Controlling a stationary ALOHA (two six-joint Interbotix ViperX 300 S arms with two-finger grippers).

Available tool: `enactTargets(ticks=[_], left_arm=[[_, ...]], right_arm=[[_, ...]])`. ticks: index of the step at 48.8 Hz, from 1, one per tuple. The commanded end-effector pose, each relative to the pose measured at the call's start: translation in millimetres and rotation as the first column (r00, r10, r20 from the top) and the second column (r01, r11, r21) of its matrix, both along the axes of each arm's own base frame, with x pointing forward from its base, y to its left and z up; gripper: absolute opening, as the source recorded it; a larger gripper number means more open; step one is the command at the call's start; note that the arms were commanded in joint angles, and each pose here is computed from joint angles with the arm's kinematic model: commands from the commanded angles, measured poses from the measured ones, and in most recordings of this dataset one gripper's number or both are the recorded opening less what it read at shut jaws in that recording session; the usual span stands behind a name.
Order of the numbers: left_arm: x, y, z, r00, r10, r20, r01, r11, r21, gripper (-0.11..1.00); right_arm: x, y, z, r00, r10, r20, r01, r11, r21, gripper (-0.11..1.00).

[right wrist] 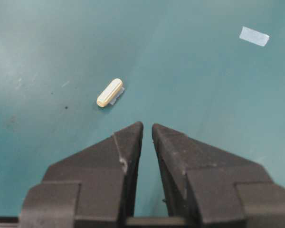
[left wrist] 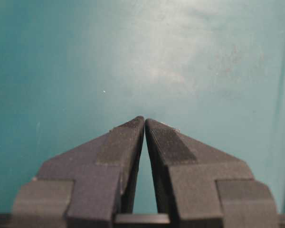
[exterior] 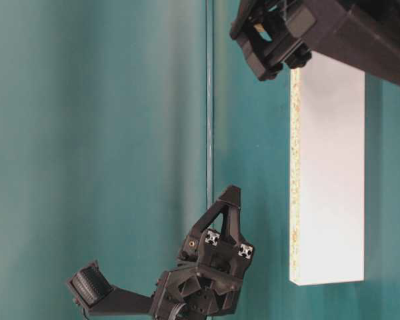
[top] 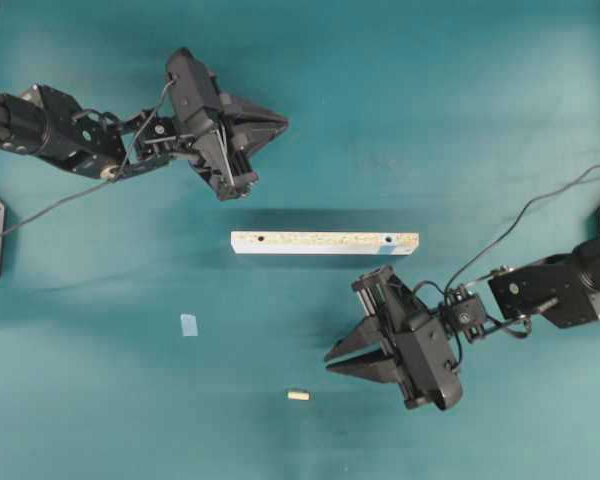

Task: Insert the rod into the hole on the wooden board.

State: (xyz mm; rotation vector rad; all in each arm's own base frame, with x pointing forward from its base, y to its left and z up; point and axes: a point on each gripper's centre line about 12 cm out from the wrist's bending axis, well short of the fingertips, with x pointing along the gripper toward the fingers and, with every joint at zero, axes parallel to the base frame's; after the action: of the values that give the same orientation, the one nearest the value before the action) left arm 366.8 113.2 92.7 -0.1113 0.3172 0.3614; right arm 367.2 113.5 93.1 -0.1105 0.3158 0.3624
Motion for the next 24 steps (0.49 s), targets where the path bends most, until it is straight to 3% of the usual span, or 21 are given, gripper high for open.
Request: enactTargets(ticks=[1,3,6,9,17,19,24], left_arm=[[11,-8,25,0.998,-0.056,0.039,0.055,0.998,0.026,0.24],[12,-9,28,0.998,-0.061,0.025,0.060,0.998,0.023,0.22],[12,-10,34,0.998,-0.065,-0.002,0.065,0.998,0.012,0.10],[11,-12,41,0.997,-0.071,-0.024,0.071,0.997,0.006,0.09],[5,-23,65,0.992,-0.104,-0.072,0.103,0.995,-0.011,0.10],[2,-27,69,0.990,-0.115,-0.083,0.114,0.993,-0.016,0.16],[-2,-39,78,0.984,-0.144,-0.109,0.142,0.989,-0.029,0.44]], right_arm=[[5,5,15,0.999,0.006,0.042,-0.007,1.000,0.023,0.24],[6,5,21,0.999,0.003,0.043,-0.004,1.000,0.023,0.22],[9,5,30,1.000,0.000,0.030,-0.001,1.000,0.015,0.09],[11,5,41,1.000,-0.005,0.005,0.005,1.000,-0.001,0.01],[12,2,68,0.994,-0.028,-0.104,0.023,0.998,-0.054,0.00],[12,2,73,0.990,-0.036,-0.135,0.028,0.998,-0.064,0.00],[12,0,82,0.969,-0.072,-0.236,0.057,0.996,-0.068,0.01]])
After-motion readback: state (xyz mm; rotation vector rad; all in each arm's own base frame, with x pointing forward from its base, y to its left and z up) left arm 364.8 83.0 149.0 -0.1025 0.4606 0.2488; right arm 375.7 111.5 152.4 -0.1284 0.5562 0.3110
